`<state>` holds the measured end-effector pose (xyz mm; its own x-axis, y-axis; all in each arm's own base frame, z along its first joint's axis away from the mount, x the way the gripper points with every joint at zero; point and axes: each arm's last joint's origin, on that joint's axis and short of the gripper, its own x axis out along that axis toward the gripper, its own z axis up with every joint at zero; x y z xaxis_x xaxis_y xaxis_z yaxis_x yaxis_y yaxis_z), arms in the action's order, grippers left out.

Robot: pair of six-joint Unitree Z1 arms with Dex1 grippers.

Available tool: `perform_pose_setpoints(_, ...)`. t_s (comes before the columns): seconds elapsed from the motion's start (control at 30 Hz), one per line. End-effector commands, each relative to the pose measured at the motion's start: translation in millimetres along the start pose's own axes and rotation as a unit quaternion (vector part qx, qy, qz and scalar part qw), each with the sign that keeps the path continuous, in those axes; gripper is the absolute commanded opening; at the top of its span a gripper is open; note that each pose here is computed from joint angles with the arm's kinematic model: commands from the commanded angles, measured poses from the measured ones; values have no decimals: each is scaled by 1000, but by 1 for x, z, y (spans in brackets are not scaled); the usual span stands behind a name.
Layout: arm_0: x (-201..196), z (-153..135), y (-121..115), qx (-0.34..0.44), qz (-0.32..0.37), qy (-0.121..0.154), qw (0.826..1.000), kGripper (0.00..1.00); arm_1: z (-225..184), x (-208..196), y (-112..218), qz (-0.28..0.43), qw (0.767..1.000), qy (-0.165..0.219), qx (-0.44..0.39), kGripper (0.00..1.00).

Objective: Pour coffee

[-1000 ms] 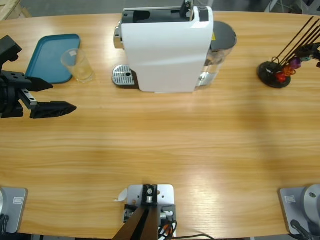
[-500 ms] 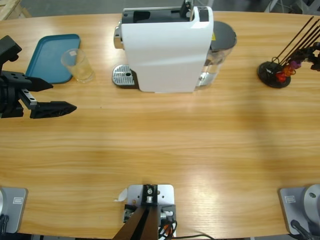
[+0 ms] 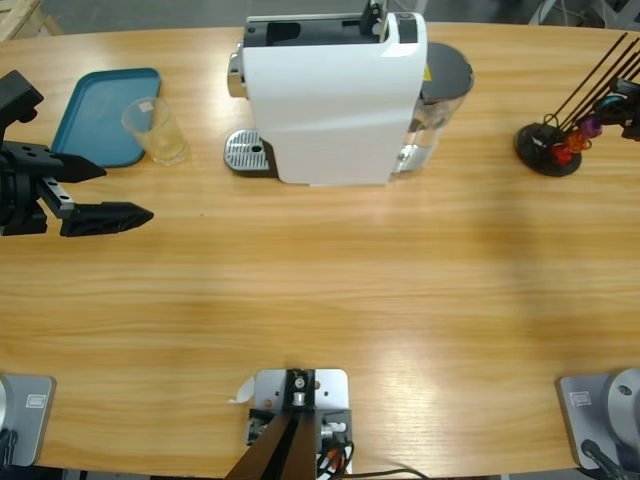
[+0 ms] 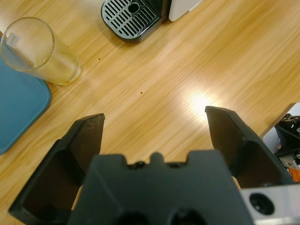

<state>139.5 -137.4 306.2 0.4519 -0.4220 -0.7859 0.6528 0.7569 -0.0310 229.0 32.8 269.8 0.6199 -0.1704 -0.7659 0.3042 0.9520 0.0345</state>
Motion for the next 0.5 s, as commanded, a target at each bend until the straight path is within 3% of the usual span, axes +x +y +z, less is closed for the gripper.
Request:
perform_pose_setpoints(0.03,8,-10,0,-3,4,17,1000,931,0,1,-4,-11,1000,-9,-5,140)
perform_pose_setpoints(0.5,9,-10,0,-3,4,17,1000,931,0,-13,-10,-15,999,-34,-2,140)
